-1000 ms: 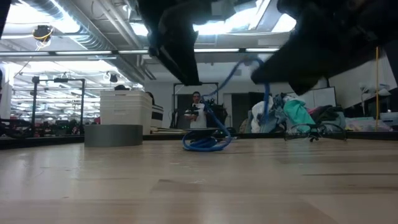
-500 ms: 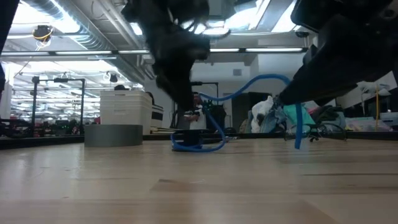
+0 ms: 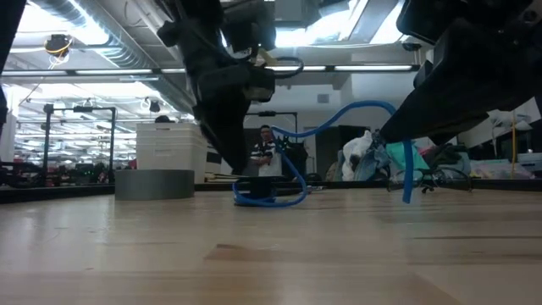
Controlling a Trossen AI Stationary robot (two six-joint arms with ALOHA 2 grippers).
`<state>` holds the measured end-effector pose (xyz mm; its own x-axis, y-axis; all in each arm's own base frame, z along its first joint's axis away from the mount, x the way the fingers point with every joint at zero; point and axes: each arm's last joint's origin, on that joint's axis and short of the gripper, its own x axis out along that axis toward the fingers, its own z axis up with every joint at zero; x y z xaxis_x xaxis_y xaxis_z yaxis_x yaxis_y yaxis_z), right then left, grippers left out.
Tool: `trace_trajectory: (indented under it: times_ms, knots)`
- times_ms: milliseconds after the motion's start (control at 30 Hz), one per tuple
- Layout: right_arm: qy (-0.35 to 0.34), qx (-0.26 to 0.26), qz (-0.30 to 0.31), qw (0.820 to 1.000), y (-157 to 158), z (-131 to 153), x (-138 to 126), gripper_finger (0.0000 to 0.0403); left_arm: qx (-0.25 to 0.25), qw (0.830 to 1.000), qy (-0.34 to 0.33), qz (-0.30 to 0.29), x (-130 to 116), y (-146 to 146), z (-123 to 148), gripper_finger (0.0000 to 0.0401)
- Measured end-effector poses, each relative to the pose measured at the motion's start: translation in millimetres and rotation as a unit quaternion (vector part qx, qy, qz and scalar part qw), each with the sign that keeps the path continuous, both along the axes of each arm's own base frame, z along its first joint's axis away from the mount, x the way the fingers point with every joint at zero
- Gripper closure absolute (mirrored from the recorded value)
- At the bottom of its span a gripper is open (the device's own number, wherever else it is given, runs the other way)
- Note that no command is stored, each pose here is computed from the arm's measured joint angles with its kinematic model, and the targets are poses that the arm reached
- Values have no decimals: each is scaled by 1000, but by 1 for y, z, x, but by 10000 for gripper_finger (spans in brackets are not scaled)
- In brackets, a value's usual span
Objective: Coil cords
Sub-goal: Coil the blue wire cable onto the black spool
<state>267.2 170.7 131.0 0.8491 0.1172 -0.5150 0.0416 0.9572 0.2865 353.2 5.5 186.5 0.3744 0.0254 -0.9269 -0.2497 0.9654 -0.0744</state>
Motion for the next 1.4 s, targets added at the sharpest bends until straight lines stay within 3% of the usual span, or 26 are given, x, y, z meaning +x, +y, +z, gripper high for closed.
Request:
trace_trajectory:
  times_ms: [233,433,600,767,1000,1400]
  knots:
    - [-1,-2,2,1000,0,0,0,396,-104,994,-41,-4,4,30,3,230]
    - [-1,-7,6,1000,0,0,0,396,-137,989,-48,31,-1,57,2,230]
    - [-1,-6,8,1000,0,0,0,396,-201,976,-37,71,-11,70,-11,230]
    - [0,-5,10,1000,0,0,0,396,-227,970,-34,76,-18,69,-26,230]
    - [0,-6,10,1000,0,0,0,396,-253,962,-83,52,-12,55,-31,230]
    - [0,-7,10,1000,0,0,0,395,-246,963,-83,67,-10,50,-31,230]
